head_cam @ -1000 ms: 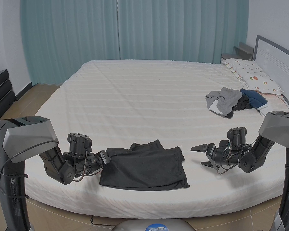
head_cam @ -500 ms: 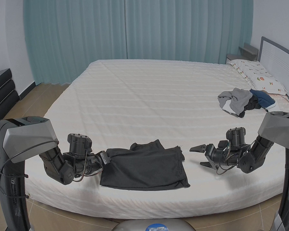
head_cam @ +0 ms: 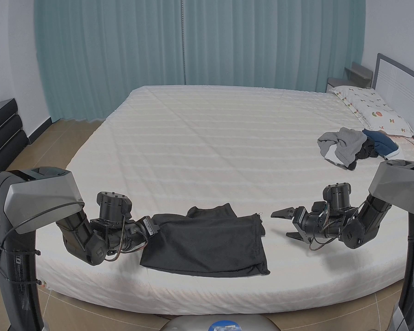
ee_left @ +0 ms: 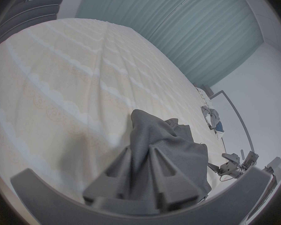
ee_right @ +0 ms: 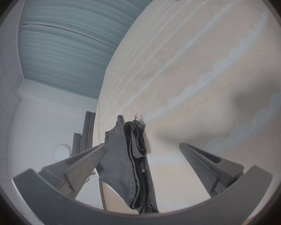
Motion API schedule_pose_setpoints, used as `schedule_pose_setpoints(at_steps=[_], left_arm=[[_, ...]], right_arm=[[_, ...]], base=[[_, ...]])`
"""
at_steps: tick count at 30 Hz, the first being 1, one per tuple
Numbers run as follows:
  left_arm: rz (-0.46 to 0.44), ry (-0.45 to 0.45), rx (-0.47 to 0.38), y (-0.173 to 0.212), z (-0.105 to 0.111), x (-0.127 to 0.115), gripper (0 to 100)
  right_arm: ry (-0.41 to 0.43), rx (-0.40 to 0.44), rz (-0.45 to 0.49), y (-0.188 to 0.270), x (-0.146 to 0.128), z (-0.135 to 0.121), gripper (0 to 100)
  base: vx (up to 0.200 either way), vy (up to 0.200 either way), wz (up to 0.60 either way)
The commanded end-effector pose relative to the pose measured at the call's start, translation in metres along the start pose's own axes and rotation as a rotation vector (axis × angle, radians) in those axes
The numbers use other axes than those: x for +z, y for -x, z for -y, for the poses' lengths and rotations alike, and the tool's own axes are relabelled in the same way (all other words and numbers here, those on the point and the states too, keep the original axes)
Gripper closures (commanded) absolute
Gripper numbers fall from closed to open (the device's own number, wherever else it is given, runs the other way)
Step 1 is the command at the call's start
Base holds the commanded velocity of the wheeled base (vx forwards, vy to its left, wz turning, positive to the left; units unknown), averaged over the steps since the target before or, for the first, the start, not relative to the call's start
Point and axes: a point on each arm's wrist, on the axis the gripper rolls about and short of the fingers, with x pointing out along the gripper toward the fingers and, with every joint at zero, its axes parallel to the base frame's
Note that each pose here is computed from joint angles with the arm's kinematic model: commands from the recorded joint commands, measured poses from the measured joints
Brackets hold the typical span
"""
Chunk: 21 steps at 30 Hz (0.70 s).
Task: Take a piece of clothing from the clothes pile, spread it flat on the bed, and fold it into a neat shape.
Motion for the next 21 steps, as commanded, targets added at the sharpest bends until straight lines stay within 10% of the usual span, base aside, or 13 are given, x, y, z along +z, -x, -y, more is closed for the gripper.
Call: schedule_pose_setpoints(at_steps=[1,21], left_arm=[[-0.004,-0.002,0.002,0.001,0.0,-0.001,0],[0.067,0.098,0.009,0.015,0.004,0.013,0]], right_arm=[[0.002,0.0,-0.003,-0.001,-0.001,0.0,0],[0.006,-0.036,0.035,-0.005,-0.001,0.0,0]], base=[[0.0,0.0,0.0],[0.0,0.0,0.0]])
